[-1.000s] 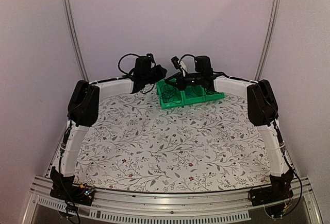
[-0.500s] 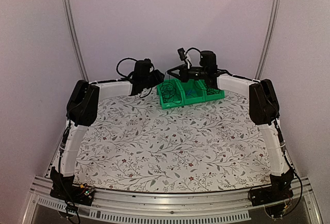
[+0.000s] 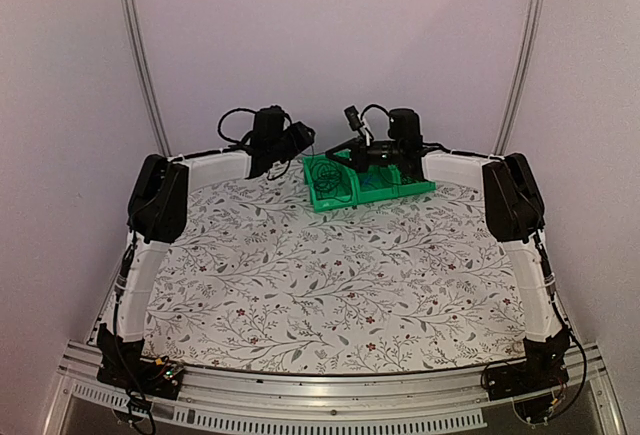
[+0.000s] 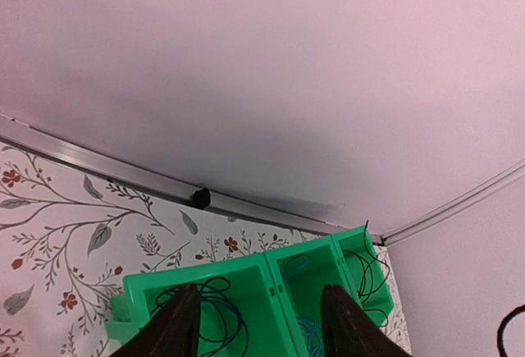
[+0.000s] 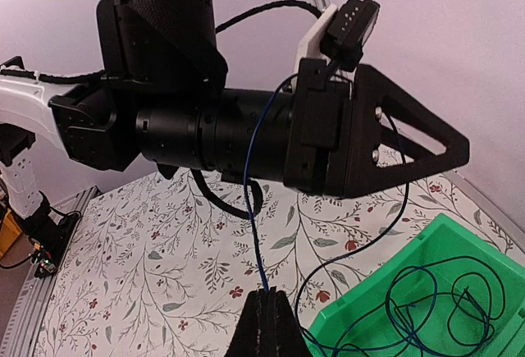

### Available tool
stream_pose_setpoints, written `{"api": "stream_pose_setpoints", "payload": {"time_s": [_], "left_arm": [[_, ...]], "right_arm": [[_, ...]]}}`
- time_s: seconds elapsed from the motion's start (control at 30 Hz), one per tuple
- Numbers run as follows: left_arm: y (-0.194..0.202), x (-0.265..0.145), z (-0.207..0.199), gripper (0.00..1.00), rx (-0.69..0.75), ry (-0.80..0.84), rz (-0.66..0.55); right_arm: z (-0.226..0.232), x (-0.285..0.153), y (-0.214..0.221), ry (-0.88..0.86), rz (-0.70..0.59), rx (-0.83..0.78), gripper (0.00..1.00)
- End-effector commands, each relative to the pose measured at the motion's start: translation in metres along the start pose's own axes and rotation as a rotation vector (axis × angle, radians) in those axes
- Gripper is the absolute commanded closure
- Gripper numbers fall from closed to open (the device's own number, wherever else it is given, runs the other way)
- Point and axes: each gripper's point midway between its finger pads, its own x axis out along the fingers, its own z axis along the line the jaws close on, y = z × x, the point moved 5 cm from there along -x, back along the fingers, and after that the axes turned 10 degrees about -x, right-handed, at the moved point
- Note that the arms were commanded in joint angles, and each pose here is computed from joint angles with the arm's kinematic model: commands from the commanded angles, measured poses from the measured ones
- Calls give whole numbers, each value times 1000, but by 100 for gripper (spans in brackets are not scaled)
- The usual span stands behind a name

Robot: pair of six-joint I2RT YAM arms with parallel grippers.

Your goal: Untangle the cables

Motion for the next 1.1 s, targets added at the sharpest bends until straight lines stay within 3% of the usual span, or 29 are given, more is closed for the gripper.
{"api": "stream_pose_setpoints", "payload": {"time_s": [0.0, 0.17, 0.33, 0.47, 0.67, 0.9, 0.97, 1.03, 1.07], "left_arm": [[-12, 7, -15, 47, -39, 64, -30], [4, 11, 0, 55, 1, -10, 8], [19, 7, 11, 55, 55, -57, 48], [25, 0, 2, 52, 118, -46, 70], [32, -10, 5, 48, 119, -113, 129], [37, -31, -6, 39, 152, -72, 174], [29, -42, -26, 30, 158, 30, 155], [26, -51, -39, 2, 179, 108, 152], [24, -54, -44, 1, 189, 131, 151]], "right_arm": [[2, -6, 2, 11, 35, -22, 100], [12, -9, -16, -45, -7, -53, 100], [23, -17, -56, -75, -96, -130, 100], [4, -22, -71, 16, -155, -133, 100], [-34, -27, -61, 181, -184, -74, 100], [-62, -24, -36, 340, -146, -85, 100], [-69, -23, -26, 387, -128, -80, 100], [-74, -22, -15, 410, -105, -79, 100], [-76, -21, -9, 416, -91, -85, 100]]}}
